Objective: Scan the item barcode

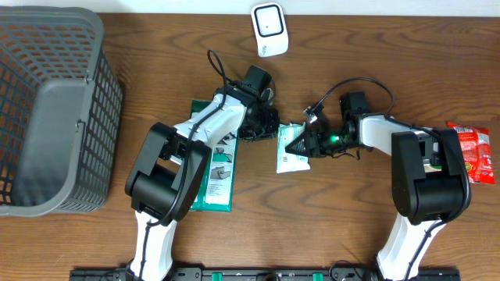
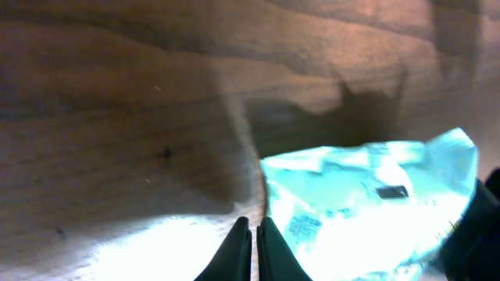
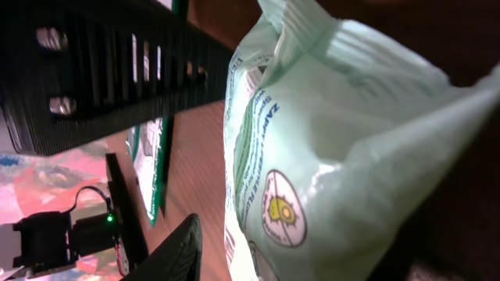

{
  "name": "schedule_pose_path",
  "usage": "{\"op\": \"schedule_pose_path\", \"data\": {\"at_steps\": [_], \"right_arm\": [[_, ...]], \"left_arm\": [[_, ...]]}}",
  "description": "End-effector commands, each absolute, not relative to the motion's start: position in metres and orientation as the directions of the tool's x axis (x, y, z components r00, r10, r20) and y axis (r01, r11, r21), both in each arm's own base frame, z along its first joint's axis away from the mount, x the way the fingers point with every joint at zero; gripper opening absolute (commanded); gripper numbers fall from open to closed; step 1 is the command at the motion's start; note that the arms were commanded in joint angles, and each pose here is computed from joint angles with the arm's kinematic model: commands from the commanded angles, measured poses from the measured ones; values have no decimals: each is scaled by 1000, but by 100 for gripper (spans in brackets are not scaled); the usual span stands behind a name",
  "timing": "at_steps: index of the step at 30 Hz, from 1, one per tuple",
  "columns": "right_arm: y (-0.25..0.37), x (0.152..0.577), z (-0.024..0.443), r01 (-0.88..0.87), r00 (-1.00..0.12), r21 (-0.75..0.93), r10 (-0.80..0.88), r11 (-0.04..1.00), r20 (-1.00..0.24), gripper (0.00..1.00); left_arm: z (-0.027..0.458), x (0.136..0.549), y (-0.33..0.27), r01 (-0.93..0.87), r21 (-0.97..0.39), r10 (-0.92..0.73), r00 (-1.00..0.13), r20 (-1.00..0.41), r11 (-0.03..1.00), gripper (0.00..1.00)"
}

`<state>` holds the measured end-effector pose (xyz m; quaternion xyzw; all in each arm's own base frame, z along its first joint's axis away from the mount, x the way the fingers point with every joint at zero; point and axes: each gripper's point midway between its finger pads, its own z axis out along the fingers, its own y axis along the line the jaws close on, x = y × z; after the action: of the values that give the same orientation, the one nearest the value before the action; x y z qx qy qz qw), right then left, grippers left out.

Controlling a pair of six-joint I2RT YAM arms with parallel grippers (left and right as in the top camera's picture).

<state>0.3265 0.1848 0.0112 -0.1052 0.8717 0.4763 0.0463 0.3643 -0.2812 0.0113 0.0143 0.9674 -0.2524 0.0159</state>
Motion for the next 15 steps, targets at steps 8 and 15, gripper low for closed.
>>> {"op": "schedule_pose_path", "data": {"at_steps": [8,15], "right_arm": [[182,342,9,-285,-958,804,-126,521,-258,41],[182,336,8,-262,-965,811,-129,523,-229,36]], "left_arm": [[27,346,-300,135,-516,126,-991,-53,846,7],[22,360,-290,138,-449,101,-989,-106,883,7]]}}
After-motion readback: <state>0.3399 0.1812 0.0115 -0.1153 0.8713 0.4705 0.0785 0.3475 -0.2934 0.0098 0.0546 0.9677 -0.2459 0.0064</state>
